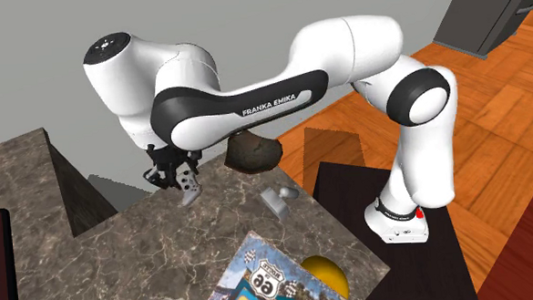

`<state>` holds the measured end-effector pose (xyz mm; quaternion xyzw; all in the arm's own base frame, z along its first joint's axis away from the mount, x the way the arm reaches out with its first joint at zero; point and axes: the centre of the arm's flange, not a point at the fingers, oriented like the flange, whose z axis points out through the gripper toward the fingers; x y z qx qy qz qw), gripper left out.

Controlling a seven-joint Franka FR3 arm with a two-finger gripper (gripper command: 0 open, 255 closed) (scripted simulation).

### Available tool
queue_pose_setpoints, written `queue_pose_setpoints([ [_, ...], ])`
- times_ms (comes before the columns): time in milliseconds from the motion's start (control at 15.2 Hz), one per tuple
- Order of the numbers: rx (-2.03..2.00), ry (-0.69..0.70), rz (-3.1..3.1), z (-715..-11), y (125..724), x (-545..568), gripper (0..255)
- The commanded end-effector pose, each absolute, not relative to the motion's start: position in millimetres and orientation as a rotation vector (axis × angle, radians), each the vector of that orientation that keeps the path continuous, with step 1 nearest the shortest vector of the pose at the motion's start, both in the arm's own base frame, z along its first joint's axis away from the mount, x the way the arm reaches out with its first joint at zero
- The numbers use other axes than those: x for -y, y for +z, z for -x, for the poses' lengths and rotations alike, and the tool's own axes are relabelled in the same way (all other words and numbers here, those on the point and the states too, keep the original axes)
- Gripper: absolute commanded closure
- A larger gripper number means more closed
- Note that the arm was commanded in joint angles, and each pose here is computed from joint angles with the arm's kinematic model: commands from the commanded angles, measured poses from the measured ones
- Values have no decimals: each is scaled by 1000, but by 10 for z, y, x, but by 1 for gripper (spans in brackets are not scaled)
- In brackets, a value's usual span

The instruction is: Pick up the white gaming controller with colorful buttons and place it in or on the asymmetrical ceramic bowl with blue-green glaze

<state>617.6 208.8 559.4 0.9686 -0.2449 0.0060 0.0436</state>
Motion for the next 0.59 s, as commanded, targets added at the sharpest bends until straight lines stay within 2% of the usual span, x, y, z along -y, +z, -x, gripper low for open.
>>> queue_pose_setpoints([
  [0,749,19,-2961,-6060,5598,-1843,255],
  [528,749,19,-2961,-5600,5654,-894,255],
])
